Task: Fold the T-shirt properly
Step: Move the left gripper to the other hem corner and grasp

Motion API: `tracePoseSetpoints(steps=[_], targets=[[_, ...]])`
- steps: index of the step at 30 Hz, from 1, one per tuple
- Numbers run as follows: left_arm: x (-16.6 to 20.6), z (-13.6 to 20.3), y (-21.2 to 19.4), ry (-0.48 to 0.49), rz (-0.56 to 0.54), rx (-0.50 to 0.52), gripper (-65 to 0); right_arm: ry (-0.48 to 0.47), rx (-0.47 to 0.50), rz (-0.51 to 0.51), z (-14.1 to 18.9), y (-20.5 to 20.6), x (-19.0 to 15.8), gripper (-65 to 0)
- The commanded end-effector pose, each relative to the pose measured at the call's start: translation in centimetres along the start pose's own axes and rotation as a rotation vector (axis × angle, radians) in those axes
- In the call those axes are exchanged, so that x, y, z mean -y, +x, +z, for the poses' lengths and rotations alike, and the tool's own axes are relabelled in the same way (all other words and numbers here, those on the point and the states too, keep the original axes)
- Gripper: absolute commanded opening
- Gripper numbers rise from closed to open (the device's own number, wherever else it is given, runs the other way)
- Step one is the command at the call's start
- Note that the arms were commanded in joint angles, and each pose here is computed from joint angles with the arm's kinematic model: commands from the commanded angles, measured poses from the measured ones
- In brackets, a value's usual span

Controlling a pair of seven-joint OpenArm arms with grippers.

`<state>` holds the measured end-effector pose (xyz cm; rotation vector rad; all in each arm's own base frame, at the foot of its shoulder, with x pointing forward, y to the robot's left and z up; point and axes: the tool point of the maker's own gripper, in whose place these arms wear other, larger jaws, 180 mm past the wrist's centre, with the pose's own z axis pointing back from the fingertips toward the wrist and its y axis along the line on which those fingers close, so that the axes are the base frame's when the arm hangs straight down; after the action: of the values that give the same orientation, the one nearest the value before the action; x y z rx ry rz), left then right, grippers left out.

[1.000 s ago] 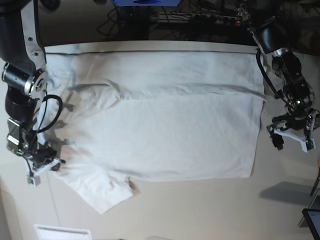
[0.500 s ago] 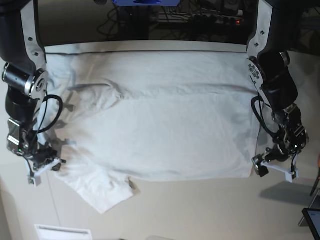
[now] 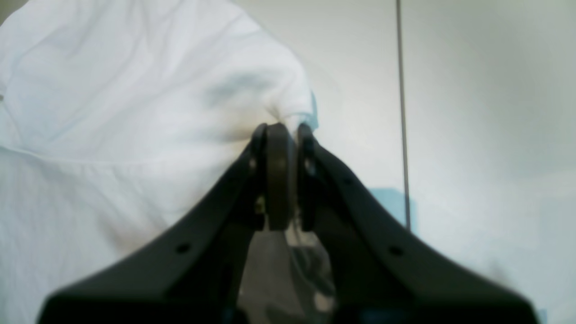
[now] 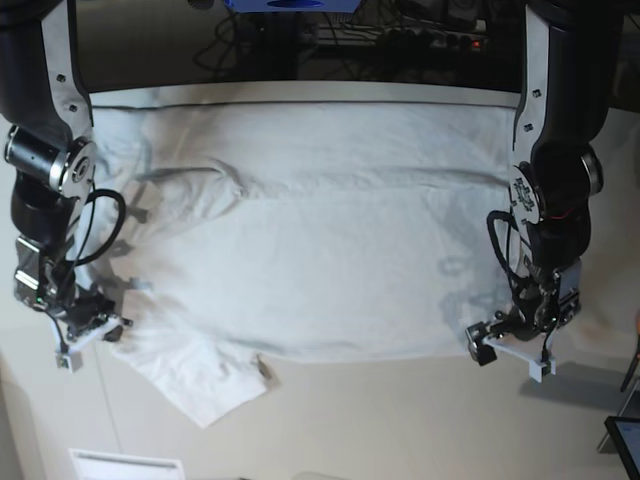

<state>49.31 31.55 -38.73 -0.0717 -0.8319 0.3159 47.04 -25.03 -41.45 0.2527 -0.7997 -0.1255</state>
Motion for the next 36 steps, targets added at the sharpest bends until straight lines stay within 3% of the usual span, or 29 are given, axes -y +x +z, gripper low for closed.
tracePoseSetpoints(steps=[1, 14, 19, 30, 36], targets=[[-0.1, 0.6, 3.5, 0.004, 0.003, 0.067, 0.0, -0.006, 0.029, 0.015, 0.4, 1.8, 0.3, -63.3], [3.0, -0.2, 2.4, -0.046, 0.001, 0.046, 0.0, -0.011, 0.025, 0.016, 0.6, 1.5, 0.7, -63.3], [3.4, -0.2, 2.4, -0.052, 0.001, 0.05, -24.0, -0.011, 0.025, 0.016, 0.6, 1.5, 0.7, -63.3], [1.7, 0.2, 3.1, -0.02, -0.013, 0.06, -63.3, -0.008, 0.024, 0.015, 0.5, 1.4, 0.5, -63.3], [0.8, 0.4, 3.4, -0.005, -0.019, 0.063, -65.0, -0.008, 0.067, 0.02, 0.7, 2.8, 0.4, -63.4]])
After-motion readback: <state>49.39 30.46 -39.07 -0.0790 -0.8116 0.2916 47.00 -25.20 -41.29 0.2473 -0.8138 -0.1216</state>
